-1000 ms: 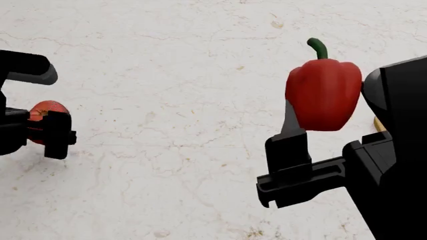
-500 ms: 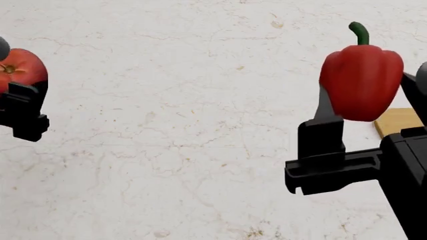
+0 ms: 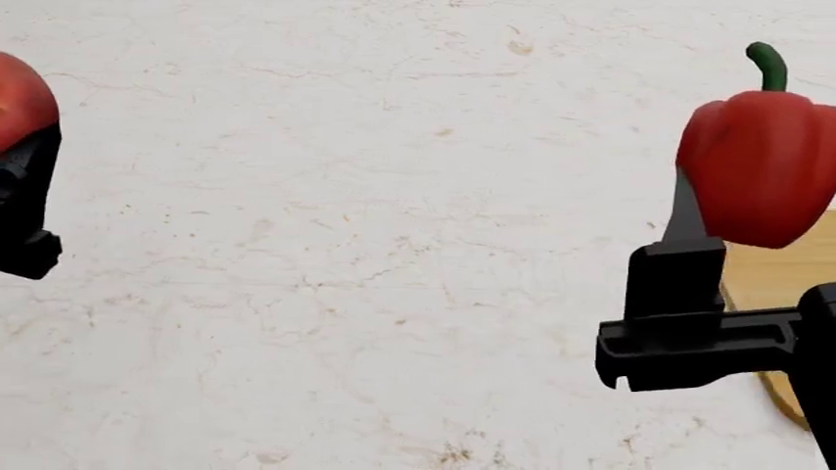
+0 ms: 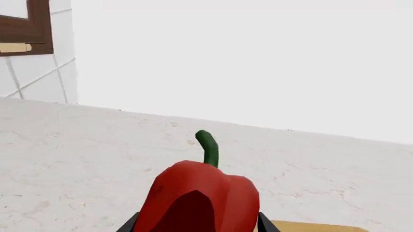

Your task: Place the avocado, onion, tomato and bell pepper on the cutting board.

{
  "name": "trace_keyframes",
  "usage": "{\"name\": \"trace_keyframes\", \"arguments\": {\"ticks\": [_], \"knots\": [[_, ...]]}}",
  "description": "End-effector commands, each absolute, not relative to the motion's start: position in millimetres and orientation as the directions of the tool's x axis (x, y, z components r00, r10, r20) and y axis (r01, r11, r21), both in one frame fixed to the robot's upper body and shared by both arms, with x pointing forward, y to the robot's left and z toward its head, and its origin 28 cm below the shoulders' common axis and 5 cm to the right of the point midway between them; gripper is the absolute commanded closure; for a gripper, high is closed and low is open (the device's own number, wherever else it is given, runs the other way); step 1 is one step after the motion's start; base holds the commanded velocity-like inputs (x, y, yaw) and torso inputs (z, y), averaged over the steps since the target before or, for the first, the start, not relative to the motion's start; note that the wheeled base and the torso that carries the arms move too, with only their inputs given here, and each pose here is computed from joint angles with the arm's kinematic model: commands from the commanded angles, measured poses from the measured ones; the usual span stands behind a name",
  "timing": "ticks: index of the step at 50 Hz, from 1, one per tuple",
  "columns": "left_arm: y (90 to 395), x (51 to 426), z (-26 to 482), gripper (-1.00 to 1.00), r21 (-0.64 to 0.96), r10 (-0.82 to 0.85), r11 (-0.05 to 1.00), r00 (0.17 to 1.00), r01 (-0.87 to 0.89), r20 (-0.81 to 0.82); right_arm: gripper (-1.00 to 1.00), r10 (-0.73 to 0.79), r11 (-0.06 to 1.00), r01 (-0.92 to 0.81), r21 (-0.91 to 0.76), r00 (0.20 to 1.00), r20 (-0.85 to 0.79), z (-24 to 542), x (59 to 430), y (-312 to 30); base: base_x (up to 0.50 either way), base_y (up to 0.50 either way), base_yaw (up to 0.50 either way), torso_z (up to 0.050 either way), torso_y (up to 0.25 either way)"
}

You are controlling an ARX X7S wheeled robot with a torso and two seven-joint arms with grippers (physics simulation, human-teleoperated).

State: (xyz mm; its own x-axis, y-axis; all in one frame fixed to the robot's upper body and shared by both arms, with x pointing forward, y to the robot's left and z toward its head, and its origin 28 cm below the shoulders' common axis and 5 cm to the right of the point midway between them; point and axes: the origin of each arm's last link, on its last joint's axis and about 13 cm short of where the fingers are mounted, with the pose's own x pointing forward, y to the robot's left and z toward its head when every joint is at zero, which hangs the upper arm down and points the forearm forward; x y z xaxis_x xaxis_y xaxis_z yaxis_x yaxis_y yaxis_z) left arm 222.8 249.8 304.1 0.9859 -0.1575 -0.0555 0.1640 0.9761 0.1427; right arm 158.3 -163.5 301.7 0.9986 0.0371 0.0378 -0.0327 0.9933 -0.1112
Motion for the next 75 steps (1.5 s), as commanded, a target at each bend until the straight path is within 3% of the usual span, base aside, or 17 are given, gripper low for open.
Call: {"name": "trace_keyframes", "arguments": {"ticks": [1, 51, 64, 75], "knots": [[249.6, 213.8, 307.3, 1.00, 0.100, -0.165, 0.981, 0.986, 0.164, 0.005, 1.00, 0.046, 0.994, -0.036, -0.106, 0.995, 0.091, 304.3, 158.6, -163.6, 0.00, -0.50, 0.00, 0.000, 0.000], [255.1, 200.2, 304.9, 1.00, 0.128, -0.156, 0.980, 0.987, 0.151, 0.035, 1.00, 0.116, 0.982, -0.105, -0.158, 0.991, 0.065, 307.0, 159.0, -153.4, 0.01, -0.50, 0.00, 0.000, 0.000], [255.9, 198.5, 304.3, 1.00, 0.136, -0.153, 0.980, 0.988, 0.147, 0.034, 1.00, 0.102, 0.984, -0.091, -0.154, 0.993, 0.061, 305.6, 158.4, -152.9, 0.00, 0.00, 0.00, 0.000, 0.000], [255.0, 199.0, 303.4, 1.00, 0.140, -0.158, 0.978, 0.987, 0.152, 0.031, 1.00, 0.091, 0.986, -0.083, -0.144, 0.995, 0.049, 303.2, 158.5, -155.0, 0.50, 0.00, 0.00, 0.000, 0.001]]}}
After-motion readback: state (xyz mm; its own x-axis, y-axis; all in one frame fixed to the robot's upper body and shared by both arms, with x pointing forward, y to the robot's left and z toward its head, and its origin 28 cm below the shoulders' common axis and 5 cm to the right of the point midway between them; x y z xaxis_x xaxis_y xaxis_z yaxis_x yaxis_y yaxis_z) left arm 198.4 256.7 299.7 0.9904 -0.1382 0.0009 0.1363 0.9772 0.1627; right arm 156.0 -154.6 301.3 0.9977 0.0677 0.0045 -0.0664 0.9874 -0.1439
